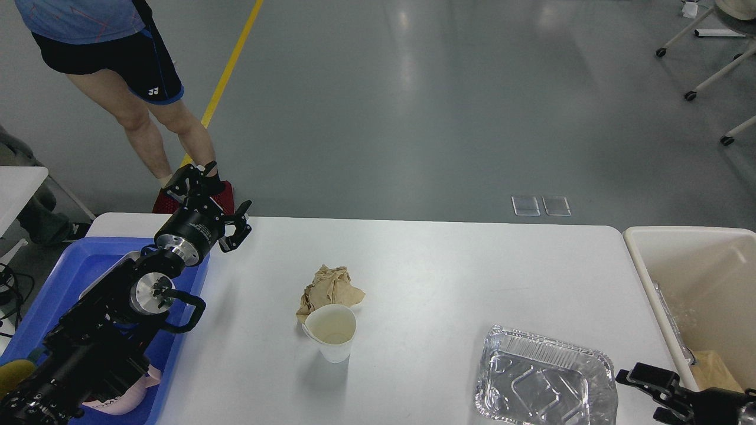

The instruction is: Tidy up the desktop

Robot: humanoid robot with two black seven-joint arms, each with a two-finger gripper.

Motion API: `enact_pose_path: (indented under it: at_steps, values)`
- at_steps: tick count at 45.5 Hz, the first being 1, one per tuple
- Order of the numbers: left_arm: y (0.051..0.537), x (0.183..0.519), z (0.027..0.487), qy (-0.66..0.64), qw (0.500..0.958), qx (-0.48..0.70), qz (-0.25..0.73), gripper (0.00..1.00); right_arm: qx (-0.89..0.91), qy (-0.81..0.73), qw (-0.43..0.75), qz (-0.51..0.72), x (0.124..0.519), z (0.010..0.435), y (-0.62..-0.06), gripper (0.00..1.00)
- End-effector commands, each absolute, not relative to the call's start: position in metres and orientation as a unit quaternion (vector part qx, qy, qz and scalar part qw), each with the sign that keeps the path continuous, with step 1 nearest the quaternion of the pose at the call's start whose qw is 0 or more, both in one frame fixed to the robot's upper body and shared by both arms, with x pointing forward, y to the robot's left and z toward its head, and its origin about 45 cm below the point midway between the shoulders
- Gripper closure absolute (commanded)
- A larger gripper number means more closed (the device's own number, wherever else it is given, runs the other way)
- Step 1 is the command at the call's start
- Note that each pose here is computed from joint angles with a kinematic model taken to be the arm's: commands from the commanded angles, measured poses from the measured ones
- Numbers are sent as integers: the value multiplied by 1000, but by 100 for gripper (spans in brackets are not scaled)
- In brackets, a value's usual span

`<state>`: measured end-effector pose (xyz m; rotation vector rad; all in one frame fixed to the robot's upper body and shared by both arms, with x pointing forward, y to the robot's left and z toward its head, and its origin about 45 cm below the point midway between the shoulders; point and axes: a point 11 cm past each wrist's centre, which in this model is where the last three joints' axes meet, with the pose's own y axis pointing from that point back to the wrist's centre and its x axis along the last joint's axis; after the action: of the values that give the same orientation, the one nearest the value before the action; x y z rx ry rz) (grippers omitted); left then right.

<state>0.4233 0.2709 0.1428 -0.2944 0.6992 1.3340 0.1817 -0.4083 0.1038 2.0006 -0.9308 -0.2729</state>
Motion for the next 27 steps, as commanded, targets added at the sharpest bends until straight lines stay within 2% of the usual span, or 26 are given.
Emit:
enact_pose_path:
  at_steps: [1, 12, 14, 18, 27]
  values:
    - [275, 421, 139, 318, 716, -129, 608, 3, 809, -371, 443, -108, 182, 91, -401, 2]
    - [277, 419, 136, 319, 714, -126, 611, 3, 814, -364, 438, -115, 180, 75, -388, 12]
    - [277, 418, 136, 320, 713, -125, 611, 3, 814, -360, 439, -117, 178, 72, -386, 17]
    - [277, 418, 135, 320, 713, -125, 611, 3, 811, -358, 447, -119, 177, 68, -389, 20]
    - [278, 417, 134, 320, 712, -124, 612, 3, 806, -361, 453, -121, 178, 60, -392, 44]
